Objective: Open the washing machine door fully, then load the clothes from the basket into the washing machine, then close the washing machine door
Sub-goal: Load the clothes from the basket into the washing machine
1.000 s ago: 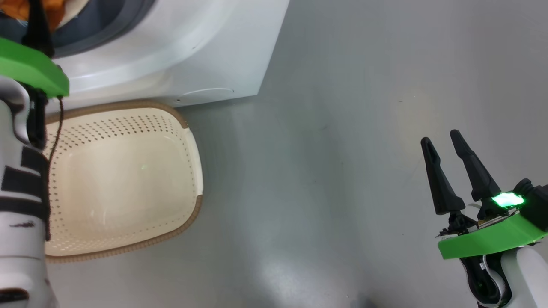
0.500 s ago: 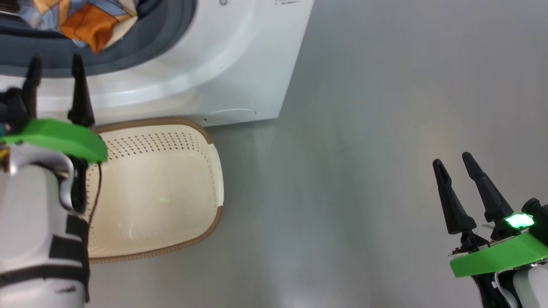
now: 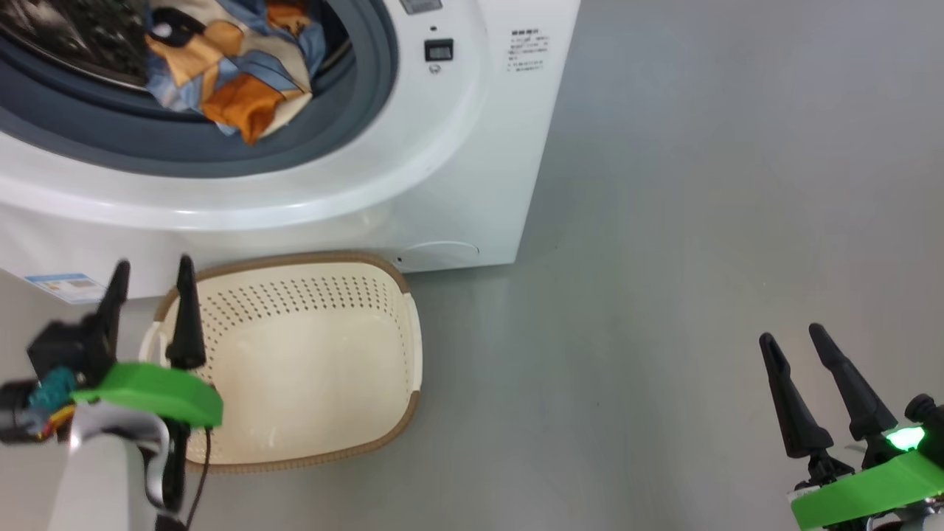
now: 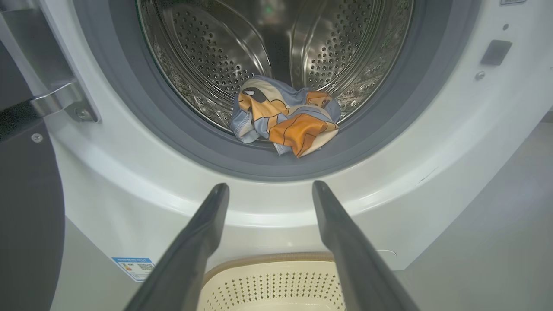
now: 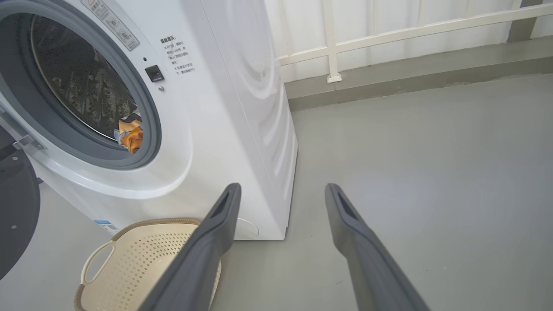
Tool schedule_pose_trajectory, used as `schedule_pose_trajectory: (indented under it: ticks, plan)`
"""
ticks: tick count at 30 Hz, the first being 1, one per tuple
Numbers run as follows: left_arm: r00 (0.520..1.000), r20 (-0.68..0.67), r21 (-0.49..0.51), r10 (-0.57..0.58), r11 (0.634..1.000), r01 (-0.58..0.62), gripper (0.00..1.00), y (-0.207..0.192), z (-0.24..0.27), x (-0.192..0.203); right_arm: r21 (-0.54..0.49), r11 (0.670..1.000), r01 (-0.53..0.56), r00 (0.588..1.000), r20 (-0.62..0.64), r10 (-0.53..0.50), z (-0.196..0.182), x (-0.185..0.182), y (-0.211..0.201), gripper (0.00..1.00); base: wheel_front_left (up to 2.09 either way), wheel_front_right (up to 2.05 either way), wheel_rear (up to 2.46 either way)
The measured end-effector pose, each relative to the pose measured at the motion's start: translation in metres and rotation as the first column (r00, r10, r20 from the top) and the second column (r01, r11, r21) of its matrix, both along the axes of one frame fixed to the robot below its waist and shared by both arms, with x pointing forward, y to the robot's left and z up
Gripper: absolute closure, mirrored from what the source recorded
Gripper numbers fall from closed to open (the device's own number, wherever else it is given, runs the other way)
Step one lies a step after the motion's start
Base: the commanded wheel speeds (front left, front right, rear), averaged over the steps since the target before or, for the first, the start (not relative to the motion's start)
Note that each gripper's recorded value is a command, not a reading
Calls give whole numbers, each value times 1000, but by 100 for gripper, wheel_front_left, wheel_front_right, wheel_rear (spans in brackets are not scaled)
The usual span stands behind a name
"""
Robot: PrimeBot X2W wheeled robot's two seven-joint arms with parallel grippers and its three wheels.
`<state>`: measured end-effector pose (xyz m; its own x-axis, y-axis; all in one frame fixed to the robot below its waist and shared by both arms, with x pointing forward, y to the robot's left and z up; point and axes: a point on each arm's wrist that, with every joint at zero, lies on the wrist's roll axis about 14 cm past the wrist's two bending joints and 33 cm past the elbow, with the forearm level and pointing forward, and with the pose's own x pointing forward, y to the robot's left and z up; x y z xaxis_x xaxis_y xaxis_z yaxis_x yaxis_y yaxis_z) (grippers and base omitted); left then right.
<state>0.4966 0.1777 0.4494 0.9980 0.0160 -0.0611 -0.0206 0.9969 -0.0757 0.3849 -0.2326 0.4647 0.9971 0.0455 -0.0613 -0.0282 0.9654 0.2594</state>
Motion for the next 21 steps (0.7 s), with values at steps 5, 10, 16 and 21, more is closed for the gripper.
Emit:
schedule_pose_trajectory:
  ticks: [5,10,16,21]
  plan:
    - [1000,0,7,7,1000,-7,0,5,3,-23,0,1000,-11,1000,9,11,4,-7,3,0,0,0,0]
    - [999,18,17,31,999,-31,0,16,11,-45,-6,1000,-22,1000,21,22,10,-14,5,0,0,0,0]
    - [999,18,25,45,999,-45,0,22,13,-69,-8,1000,-24,999,26,24,13,-23,5,0,0,0,0]
    - [998,14,32,55,998,-55,0,26,13,-87,-10,1000,-18,1000,26,18,14,-30,3,0,0,0,0]
